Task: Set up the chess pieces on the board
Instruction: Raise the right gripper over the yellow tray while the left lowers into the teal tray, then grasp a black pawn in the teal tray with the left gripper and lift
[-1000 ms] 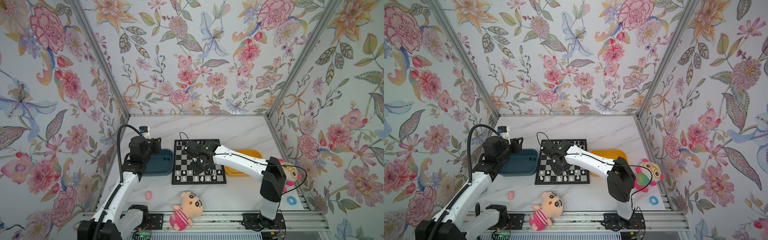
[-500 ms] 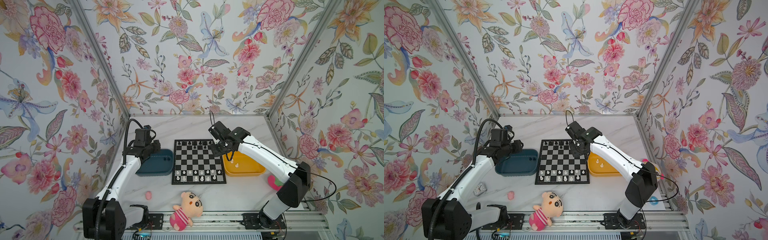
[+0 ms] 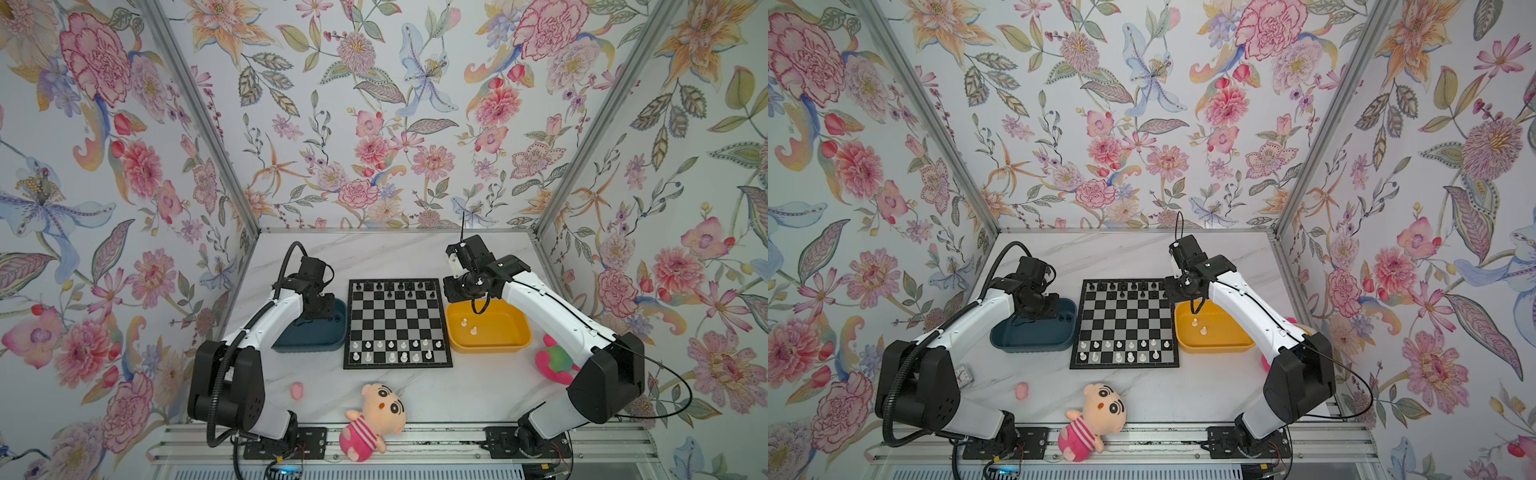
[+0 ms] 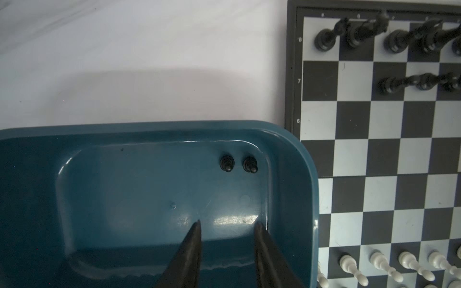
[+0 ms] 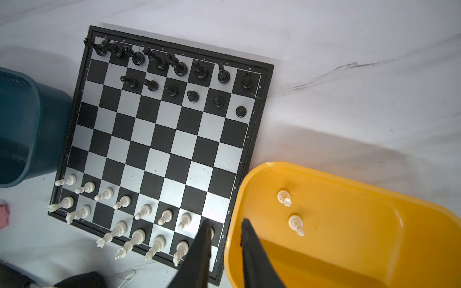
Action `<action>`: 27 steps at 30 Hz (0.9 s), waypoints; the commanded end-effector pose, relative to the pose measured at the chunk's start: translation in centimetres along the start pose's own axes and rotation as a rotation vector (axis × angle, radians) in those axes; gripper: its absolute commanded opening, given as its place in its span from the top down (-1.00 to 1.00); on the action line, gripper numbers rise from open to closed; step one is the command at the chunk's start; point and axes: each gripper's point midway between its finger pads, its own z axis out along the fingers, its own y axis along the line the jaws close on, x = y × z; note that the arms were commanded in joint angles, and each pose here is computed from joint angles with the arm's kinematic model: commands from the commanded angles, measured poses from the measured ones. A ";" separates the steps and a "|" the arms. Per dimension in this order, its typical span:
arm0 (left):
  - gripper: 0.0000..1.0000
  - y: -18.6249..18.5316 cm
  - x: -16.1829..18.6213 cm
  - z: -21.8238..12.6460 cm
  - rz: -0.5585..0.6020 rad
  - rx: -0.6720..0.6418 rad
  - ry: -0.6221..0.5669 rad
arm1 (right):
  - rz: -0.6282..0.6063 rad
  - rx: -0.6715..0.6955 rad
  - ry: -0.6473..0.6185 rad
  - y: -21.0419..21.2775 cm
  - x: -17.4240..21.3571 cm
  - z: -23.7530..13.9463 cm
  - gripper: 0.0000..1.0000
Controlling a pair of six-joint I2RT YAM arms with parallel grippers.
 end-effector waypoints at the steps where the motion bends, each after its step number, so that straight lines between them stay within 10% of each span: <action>1: 0.25 0.2 0.1 0.2 0.021 -0.026 0.027 | -0.008 -0.045 -0.001 0.3 -0.2 0.9 0.53; 27: 0.29 -0.1 -0.4 3.8 0.040 -0.024 0.045 | 0.035 -0.053 0.020 0.1 -0.1 2.1 0.57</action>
